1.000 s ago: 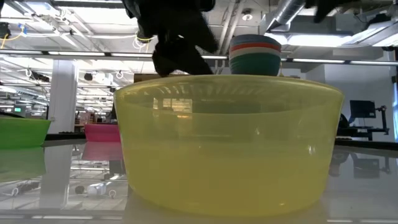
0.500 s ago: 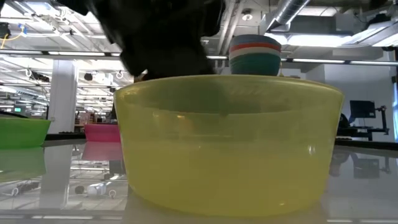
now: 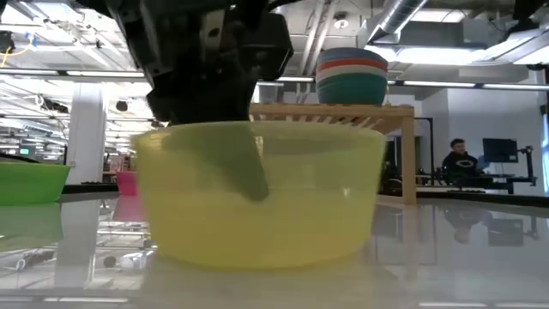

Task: Place and stack bowls onto a shelf
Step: Put the yellow bowl on the shelf

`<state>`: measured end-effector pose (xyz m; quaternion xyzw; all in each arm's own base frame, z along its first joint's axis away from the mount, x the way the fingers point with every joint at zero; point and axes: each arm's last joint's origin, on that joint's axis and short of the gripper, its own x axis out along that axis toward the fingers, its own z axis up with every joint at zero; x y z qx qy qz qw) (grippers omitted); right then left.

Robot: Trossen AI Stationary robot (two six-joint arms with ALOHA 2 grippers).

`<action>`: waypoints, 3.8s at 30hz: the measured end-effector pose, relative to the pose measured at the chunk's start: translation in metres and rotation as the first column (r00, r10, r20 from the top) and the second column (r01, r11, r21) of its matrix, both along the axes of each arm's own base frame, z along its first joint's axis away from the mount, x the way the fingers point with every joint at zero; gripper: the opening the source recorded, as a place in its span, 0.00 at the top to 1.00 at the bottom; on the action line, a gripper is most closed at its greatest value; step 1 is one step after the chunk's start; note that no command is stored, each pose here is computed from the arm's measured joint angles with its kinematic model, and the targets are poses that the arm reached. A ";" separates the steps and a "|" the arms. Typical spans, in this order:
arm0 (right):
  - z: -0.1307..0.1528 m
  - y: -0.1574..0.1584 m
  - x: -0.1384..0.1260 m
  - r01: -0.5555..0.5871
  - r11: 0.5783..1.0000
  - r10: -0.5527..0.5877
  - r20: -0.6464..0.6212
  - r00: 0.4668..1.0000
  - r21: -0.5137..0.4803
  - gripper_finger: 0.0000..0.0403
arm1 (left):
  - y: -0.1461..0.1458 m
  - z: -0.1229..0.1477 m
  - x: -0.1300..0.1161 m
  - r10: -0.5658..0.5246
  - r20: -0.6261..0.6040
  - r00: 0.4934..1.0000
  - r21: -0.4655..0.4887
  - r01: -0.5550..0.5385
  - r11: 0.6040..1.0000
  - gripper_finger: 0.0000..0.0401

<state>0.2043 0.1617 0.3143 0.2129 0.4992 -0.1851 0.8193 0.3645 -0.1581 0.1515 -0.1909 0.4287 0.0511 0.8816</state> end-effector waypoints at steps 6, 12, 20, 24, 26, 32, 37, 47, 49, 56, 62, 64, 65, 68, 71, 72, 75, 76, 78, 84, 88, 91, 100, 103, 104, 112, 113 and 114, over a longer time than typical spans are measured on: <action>0.000 -0.005 0.004 0.015 1.000 -0.015 0.007 1.000 -0.021 0.54 | 0.006 0.006 0.006 0.022 0.011 1.000 -0.010 -0.022 1.000 1.00; -0.011 -0.002 0.029 0.012 0.999 -0.019 0.171 0.985 0.041 0.57 | 0.021 0.007 0.013 0.100 0.020 0.995 -0.036 -0.099 0.994 0.99; -0.051 -0.019 0.049 0.005 0.998 -0.018 0.225 0.974 0.060 0.49 | 0.036 0.008 0.019 0.091 0.049 0.995 0.047 -0.093 0.995 0.98; -0.062 -0.022 0.048 0.003 0.998 -0.017 0.203 0.979 0.066 0.45 | 0.037 0.008 0.019 0.107 0.049 0.993 0.030 -0.109 0.994 1.00; -0.067 -0.022 0.046 -0.003 0.998 -0.010 0.193 0.981 0.065 0.44 | 0.037 0.010 0.020 0.119 0.056 0.991 0.016 -0.120 0.993 1.00; -0.065 -0.020 0.050 -0.022 0.996 0.002 0.234 0.972 0.085 0.45 | 0.032 0.024 0.017 0.149 0.125 0.981 0.041 -0.155 0.987 1.00; -0.075 -0.023 0.061 -0.018 0.998 0.005 0.218 0.976 0.060 0.45 | 0.032 0.026 0.020 0.104 0.169 0.980 0.089 -0.121 0.989 0.99; -0.112 -0.019 0.084 -0.031 0.998 0.023 0.139 0.990 0.053 0.45 | 0.035 0.032 0.013 0.101 0.145 0.984 0.108 -0.117 0.987 0.78; -0.117 -0.021 0.087 -0.024 0.998 0.018 0.125 0.992 0.049 0.45 | 0.036 0.039 0.009 0.101 0.133 0.986 0.111 -0.116 0.987 0.74; -0.119 -0.031 0.096 -0.030 0.998 0.023 0.132 0.991 0.052 0.45 | 0.048 0.072 -0.007 0.085 0.144 0.986 0.158 -0.108 0.982 0.65; -0.115 -0.037 0.106 -0.088 0.994 0.073 0.202 0.977 0.063 0.45 | 0.061 0.106 -0.024 0.098 0.197 0.976 0.197 -0.137 0.971 0.64; -0.114 -0.038 0.108 -0.110 0.993 0.097 0.215 0.972 0.050 0.45 | 0.065 0.118 -0.030 0.110 0.224 0.968 0.207 -0.158 0.966 0.64; -0.114 -0.039 0.109 -0.117 0.992 0.106 0.216 0.971 0.040 0.45 | 0.067 0.124 -0.034 0.120 0.234 0.965 0.215 -0.171 0.961 0.64; -0.113 -0.044 0.112 -0.134 0.991 0.126 0.229 0.965 0.018 0.45 | 0.071 0.136 -0.043 0.137 0.260 0.956 0.244 -0.202 0.949 0.64; -0.113 -0.047 0.115 -0.171 0.985 0.163 0.240 0.957 0.011 0.45 | 0.074 0.145 -0.050 0.151 0.278 0.949 0.254 -0.224 0.941 0.64; -0.117 -0.047 0.118 -0.180 0.984 0.174 0.241 0.955 0.005 0.45 | 0.075 0.147 -0.051 0.151 0.283 0.947 0.254 -0.226 0.940 0.64; -0.122 -0.048 0.122 -0.205 0.979 0.198 0.237 0.951 0.005 0.45 | 0.076 0.151 -0.056 0.154 0.280 0.948 0.255 -0.228 0.940 0.64; -0.124 -0.047 0.124 -0.215 0.977 0.206 0.243 0.948 0.007 0.45 | 0.076 0.151 -0.056 0.158 0.281 0.947 0.252 -0.231 0.940 0.64; -0.127 -0.045 0.130 -0.233 0.972 0.224 0.263 0.939 0.005 0.45 | 0.077 0.153 -0.058 0.163 0.283 0.945 0.246 -0.235 0.940 0.64; -0.142 -0.043 0.133 -0.268 0.963 0.266 0.225 0.938 -0.019 0.45 | 0.074 0.156 -0.062 0.151 0.282 0.947 0.229 -0.219 0.948 0.64; -0.144 -0.042 0.134 -0.304 0.952 0.307 0.219 0.926 -0.048 0.47 | 0.073 0.165 -0.070 0.135 0.301 0.944 0.214 -0.205 0.955 0.64; -0.147 -0.042 0.134 -0.317 0.947 0.322 0.203 0.925 -0.057 0.48 | 0.074 0.175 -0.077 0.120 0.329 0.936 0.212 -0.198 0.957 0.65; -0.159 -0.041 0.136 -0.349 0.936 0.350 0.169 0.921 -0.039 0.53 | 0.082 0.198 -0.097 0.136 0.408 0.903 0.220 -0.242 0.945 0.69; -0.159 -0.043 0.137 -0.343 0.939 0.344 0.170 0.923 -0.038 0.59 | 0.084 0.203 -0.101 0.149 0.428 0.891 0.218 -0.262 0.940 0.69; -0.159 -0.044 0.137 -0.342 0.939 0.343 0.169 0.924 -0.036 0.61 | 0.085 0.205 -0.103 0.152 0.434 0.888 0.216 -0.267 0.939 0.69; -0.160 -0.048 0.137 -0.346 0.938 0.347 0.150 0.926 -0.033 0.84 | 0.091 0.216 -0.112 0.172 0.475 0.863 0.210 -0.301 0.930 0.69; -0.160 -0.049 0.137 -0.346 0.938 0.347 0.151 0.926 -0.033 0.86 | 0.091 0.216 -0.113 0.174 0.477 0.862 0.211 -0.304 0.929 0.69; -0.160 -0.049 0.137 -0.345 0.938 0.346 0.151 0.926 -0.032 0.89 | 0.091 0.216 -0.113 0.175 0.478 0.861 0.209 -0.305 0.929 0.69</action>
